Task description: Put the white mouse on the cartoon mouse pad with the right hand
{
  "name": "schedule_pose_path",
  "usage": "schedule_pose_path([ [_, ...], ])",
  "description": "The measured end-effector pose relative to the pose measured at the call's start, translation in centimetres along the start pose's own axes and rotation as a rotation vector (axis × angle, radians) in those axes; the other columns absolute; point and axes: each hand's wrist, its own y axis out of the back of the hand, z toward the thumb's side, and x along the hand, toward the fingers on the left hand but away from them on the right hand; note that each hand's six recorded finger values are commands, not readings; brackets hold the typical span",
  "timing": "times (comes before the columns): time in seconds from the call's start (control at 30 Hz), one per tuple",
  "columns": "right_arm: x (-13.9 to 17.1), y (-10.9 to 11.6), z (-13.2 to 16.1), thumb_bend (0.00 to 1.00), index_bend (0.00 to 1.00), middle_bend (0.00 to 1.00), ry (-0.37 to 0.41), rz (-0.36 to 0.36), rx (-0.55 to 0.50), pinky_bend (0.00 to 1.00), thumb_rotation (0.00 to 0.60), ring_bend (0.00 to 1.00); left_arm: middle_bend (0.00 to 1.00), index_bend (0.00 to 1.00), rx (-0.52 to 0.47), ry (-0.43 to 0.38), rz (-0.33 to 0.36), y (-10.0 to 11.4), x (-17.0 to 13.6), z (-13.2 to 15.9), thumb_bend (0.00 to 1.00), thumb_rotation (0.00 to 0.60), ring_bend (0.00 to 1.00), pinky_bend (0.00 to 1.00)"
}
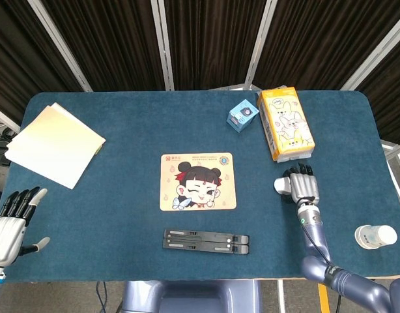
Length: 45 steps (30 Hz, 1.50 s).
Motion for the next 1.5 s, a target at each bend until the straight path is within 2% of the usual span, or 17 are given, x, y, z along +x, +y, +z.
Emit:
schedule_pose_path([
  [0.03,0.1,0.0,0.2,0.3,0.53,0.53,0.005,-0.005,0.0,0.54,0.6,0.36,0.0,0.0,-0.001,-0.002,0.002,0.0,0.0,0.0,0.09,0.6,0.0,0.0],
  [0.13,0.3,0.3,0.9,0.3,0.56,0.56,0.031,-0.022,-0.014,0.58,0.6,0.4,0.0,0.0,-0.001,-0.005,0.008,0.1,0.0,0.1,0.09,0.6,0.0,0.0],
  [0.4,1.9,2.7,4.3,0.3,0.57,0.57,0.15,-0.081,-0.065,0.58,0.6,0.4,0.0,0.0,-0.004,-0.005,0.018,0.2,0.0,0.0,0.09,0.6,0.0,0.0],
  [0.57,3.5,4.8,7.7,0.3,0.57,0.57,0.252,-0.111,-0.086,0.58,0.6,0.4,0.0,0.0,-0.004,-0.005,0.018,0.2,0.0,0.0,0.09,0.6,0.0,0.0],
  [0.7,3.8,6.2,10.6,0.3,0.57,0.57,0.321,-0.136,-0.061,0.58,0.6,0.4,0.0,0.0,-0.008,-0.003,0.012,0.2,0.0,0.0,0.09,0.6,0.0,0.0],
  [0.9,3.3,6.8,15.1,0.3,0.57,0.57,0.441,-0.161,0.03,0.58,0.6,0.4,0.0,0.0,-0.026,0.011,0.001,0.2,0.1,-0.3,0.09,0.6,0.0,0.0],
  [1.1,2.1,6.6,18.0,0.3,0.58,0.57,0.549,-0.229,0.2,0.58,0.6,0.4,0.0,0.0,-0.034,0.02,-0.007,0.1,0.2,-0.5,0.09,0.6,0.0,0.0],
  [1.3,1.5,5.8,22.0,0.3,0.58,0.57,0.714,-0.299,0.356,0.58,0.6,0.4,0.0,0.0,-0.06,0.038,-0.027,0.0,0.3,-0.8,0.09,0.6,0.0,0.0],
  [1.5,0.5,4.1,24.1,0.3,0.58,0.57,0.832,-0.288,0.418,0.57,0.6,0.39,0.0,0.0,-0.079,0.046,-0.04,0.0,0.4,-0.9,0.09,0.6,0.0,0.0],
])
